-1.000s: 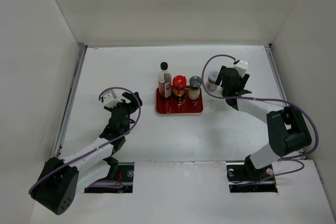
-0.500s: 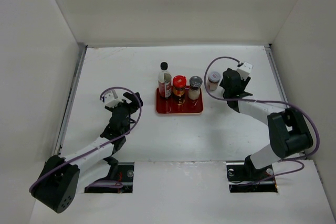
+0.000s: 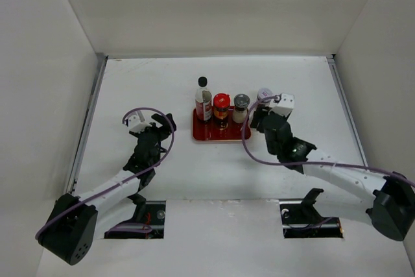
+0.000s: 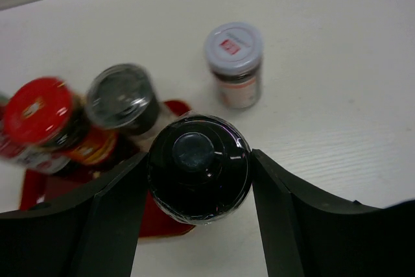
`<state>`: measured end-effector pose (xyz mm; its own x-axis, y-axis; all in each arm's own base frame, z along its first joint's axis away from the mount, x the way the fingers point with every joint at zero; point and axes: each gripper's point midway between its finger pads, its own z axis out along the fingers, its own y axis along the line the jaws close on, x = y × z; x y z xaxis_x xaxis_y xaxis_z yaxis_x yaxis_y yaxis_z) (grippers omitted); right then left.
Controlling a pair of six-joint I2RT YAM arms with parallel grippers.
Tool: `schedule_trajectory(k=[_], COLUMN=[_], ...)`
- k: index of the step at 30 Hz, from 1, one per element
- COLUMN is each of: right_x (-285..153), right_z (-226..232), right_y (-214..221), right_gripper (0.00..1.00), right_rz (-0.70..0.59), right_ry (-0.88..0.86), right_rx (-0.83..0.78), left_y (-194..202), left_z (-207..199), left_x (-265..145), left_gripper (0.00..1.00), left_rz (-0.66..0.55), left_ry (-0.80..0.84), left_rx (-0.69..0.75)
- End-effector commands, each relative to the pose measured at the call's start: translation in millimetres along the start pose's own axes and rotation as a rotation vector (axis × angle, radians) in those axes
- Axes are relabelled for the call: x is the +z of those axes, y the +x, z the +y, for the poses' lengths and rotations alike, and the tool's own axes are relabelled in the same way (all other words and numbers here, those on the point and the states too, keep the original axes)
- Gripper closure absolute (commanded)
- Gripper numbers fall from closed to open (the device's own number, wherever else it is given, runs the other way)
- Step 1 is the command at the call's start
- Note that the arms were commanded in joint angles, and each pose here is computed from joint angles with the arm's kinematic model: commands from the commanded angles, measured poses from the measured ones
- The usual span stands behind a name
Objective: Organize the condiment bottles
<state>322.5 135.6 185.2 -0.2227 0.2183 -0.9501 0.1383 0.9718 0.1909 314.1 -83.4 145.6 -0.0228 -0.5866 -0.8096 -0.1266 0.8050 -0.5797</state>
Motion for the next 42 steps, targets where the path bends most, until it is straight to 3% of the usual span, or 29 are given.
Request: schedule_trajectory(k=[1,9,18,26,32,35,39,41,42], right_x=[-27,-43,-18,-7,-12,-22,-39,-32,-25], right_z=[52,173,224,219,214,209,193,167,152], right_y=[-21,-21,16,54,50,30,-3,-28,-39], right_gripper=[0.47,0.46,0.44,0.37,0.1,0.03,0.04,0.15,0.26], right_rz=[-0.04,-0.082,-0.087,-0.023,-0.018,-0.046,-0.064,-0.086,-0.101], right_ry=[-0.148,-0.445,-0.487,-0.461,-0.465,-0.487,-0.512,-0.475,-0.438], right_rx=[0.046,0.085,-0.001,-0.069,-0.075,-0.059,-0.02,0.031,0.061], left_y=[-11,-12,-11,-8,-8,-10,-13,-15,-14], left_z=[-10,-7,-3,-6,-4,-6,-4,-7,-6], left_x=[1,1,3,3,4,2,2,0,1], left_gripper=[0.24,0.23,0.24,0.23,0.23,0.23,0.23,0.23,0.23], left_rz=[-0.038,-0.045,-0.038,-0.028,-0.03,-0.037,-0.046,-0.053,-0.051], left_ry=[0.031,0.021,0.013,0.021,0.015,0.021,0.022,0.03,0.026], left_rx=[-0.037,-0.036,-0.03,-0.03,-0.03,-0.034,-0.041,-0.044,-0.042])
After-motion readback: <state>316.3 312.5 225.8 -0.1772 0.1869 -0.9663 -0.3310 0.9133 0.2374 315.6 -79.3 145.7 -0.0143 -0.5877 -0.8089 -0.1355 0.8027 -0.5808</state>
